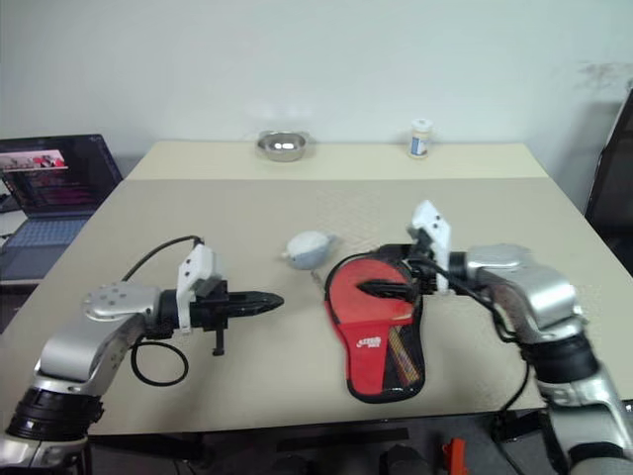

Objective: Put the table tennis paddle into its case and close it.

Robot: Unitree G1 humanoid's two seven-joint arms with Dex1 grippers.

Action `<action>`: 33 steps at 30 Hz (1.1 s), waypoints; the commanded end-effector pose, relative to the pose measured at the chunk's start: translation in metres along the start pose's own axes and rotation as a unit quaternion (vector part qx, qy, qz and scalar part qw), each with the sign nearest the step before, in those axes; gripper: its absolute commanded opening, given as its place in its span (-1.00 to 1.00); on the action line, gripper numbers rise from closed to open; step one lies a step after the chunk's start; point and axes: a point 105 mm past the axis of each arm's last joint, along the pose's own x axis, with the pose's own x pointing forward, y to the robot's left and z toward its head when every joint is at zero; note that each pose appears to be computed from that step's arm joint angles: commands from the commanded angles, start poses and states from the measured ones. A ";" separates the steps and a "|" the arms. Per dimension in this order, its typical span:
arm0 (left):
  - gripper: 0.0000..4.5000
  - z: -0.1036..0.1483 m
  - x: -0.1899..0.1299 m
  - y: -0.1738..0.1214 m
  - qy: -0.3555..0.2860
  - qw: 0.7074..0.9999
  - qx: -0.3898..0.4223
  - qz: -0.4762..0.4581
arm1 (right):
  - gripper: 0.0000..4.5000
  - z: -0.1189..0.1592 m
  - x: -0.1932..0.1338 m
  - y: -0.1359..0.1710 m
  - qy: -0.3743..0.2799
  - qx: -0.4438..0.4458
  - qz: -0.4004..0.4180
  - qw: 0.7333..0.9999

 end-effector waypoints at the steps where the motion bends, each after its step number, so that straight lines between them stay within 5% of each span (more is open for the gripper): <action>1: -0.84 0.014 -0.005 0.012 -0.020 0.999 0.025 0.034 | 1.00 -0.009 0.008 -0.012 0.001 -0.030 -0.024 0.999; 6: -0.14 0.014 0.000 0.036 -0.028 0.993 0.020 0.110 | 1.00 -0.046 0.019 -0.023 0.034 -0.035 -0.058 0.997; 13: 0.98 0.005 0.016 0.077 -0.009 0.982 0.005 0.190 | 1.00 -0.060 0.026 -0.018 0.036 -0.028 -0.065 0.997; 18: 0.98 -0.001 0.036 0.105 0.014 0.975 0.003 0.223 | 1.00 -0.061 0.032 -0.015 0.035 -0.025 -0.067 0.997; 33: 0.98 -0.017 0.091 0.108 0.030 0.984 -0.071 0.160 | 1.00 -0.051 0.034 -0.007 0.024 -0.029 -0.082 0.996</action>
